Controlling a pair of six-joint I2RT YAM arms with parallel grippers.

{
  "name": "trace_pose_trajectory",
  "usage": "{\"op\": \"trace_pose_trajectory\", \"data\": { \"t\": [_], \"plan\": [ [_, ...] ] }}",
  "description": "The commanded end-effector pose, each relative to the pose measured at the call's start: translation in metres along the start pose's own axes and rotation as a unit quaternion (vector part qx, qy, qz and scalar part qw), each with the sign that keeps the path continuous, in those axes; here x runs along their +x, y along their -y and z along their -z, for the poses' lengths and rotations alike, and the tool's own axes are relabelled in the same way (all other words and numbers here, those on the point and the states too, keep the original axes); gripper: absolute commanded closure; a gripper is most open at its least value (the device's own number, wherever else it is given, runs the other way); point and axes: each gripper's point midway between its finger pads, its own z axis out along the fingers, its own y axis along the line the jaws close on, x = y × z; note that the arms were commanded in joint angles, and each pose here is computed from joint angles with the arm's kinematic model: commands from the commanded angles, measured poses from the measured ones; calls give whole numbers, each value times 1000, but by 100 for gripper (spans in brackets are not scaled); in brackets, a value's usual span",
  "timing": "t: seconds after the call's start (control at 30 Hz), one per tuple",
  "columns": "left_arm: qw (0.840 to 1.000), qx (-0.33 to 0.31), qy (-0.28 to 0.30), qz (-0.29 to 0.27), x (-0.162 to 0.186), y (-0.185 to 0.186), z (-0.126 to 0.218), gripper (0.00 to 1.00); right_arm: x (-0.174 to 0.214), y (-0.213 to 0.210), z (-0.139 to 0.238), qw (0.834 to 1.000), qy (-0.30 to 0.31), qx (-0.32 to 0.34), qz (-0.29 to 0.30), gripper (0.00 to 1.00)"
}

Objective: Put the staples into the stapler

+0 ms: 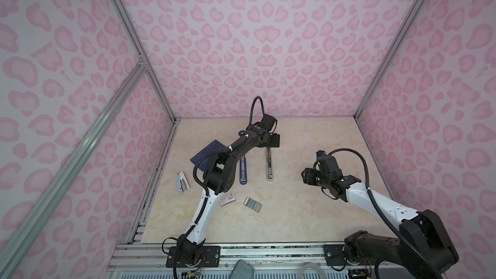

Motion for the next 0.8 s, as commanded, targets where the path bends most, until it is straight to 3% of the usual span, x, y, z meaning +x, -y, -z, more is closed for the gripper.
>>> {"op": "trace_pose_trajectory", "data": {
  "t": [0.0, 0.53, 0.63, 0.77],
  "plan": [
    [998, 45, -40, -8, 17, 17, -6, 28, 2, 4, -2, 1000, -2, 7, -2, 37],
    [977, 135, -131, -102, 101, 97, 11, 35, -9, 22, -6, 999, 7, 25, -43, 38],
    [975, 135, -121, -126, 105, 103, 29, 35, -12, 31, -5, 998, 12, 23, -59, 38],
    [981, 105, -67, -149, 83, 100, 52, 32, -20, 36, -5, 997, 21, 19, -69, 37]
  ]
}}
